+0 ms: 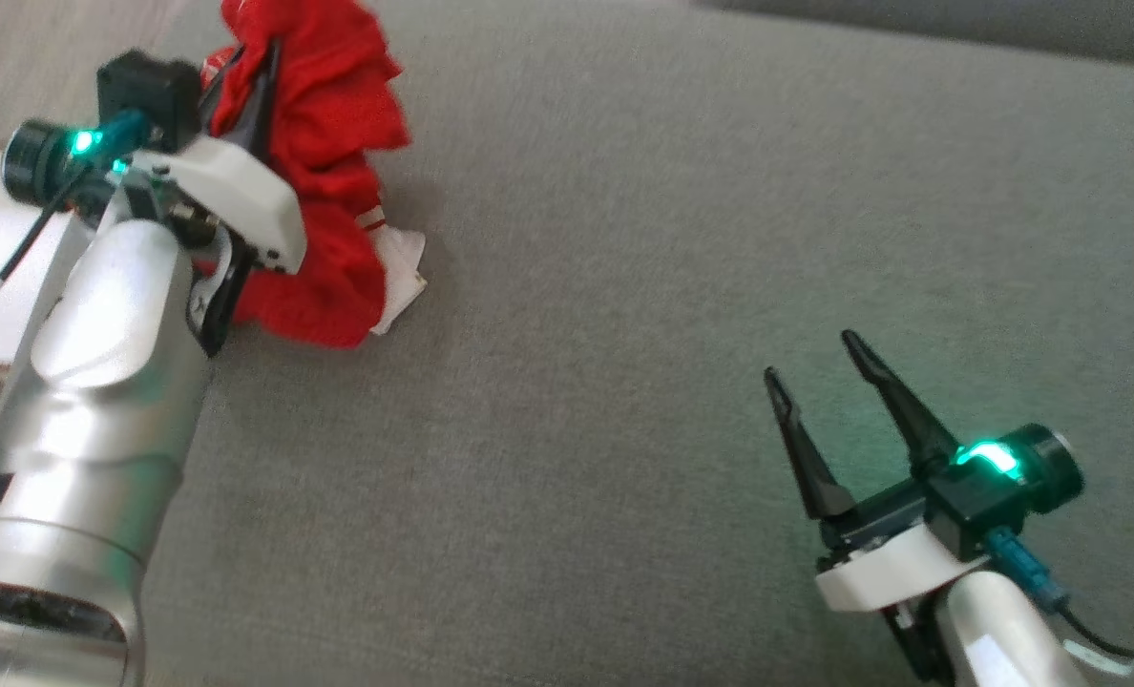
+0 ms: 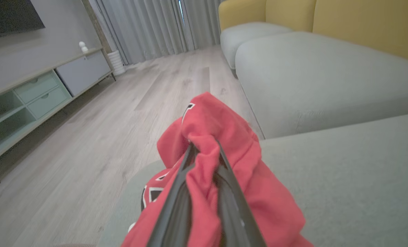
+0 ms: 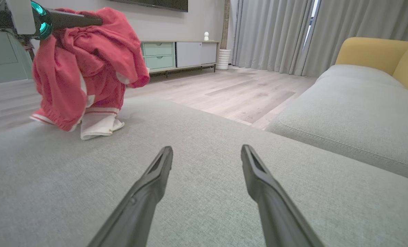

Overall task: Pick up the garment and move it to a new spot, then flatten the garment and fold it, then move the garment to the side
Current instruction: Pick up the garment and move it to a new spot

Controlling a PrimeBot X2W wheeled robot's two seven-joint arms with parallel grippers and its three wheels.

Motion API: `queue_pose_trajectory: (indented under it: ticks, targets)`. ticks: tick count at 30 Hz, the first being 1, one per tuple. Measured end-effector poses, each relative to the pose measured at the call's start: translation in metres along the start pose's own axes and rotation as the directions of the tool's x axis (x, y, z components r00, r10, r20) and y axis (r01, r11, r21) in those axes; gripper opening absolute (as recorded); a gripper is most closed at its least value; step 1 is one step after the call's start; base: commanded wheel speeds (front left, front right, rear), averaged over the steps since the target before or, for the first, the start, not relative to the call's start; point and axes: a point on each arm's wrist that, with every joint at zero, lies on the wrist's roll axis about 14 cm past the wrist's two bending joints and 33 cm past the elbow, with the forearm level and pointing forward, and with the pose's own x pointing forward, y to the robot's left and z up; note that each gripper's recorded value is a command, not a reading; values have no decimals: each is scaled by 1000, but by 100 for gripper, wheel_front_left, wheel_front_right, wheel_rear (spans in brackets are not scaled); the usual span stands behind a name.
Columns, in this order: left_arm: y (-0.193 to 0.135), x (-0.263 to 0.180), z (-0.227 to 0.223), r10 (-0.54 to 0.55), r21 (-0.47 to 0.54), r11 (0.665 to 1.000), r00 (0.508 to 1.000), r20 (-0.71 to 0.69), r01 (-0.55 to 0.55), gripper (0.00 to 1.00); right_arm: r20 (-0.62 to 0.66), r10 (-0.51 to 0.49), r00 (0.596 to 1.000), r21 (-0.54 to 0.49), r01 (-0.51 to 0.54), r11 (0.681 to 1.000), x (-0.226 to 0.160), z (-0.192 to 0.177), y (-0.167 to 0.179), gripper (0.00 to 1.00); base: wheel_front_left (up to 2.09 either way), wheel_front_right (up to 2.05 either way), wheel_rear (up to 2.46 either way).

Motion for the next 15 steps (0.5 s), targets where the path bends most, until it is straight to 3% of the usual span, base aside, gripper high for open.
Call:
queue_pose_trajectory:
  ticks: [6,10,12,13,15]
  targets:
    - [-46,-13,96,-143,42,990,958,248,137,0,66,-59,996,-6,59,998,-18,33,4,100,0,0,0]
    - [-124,-26,161,-339,67,938,854,395,341,0,78,-165,983,-3,166,986,-51,42,-9,100,0,0,0]
    - [-159,-34,179,-423,85,899,800,425,430,0,76,-213,974,-4,214,977,-67,42,-16,100,0,0,0]
    - [-159,-34,179,-423,85,899,800,425,430,0,76,-213,974,-4,214,977,-67,42,-16,100,0,0,0]
    - [-194,-41,194,-499,109,854,742,447,509,0,83,-264,961,0,264,964,-81,45,-24,100,0,0,0]
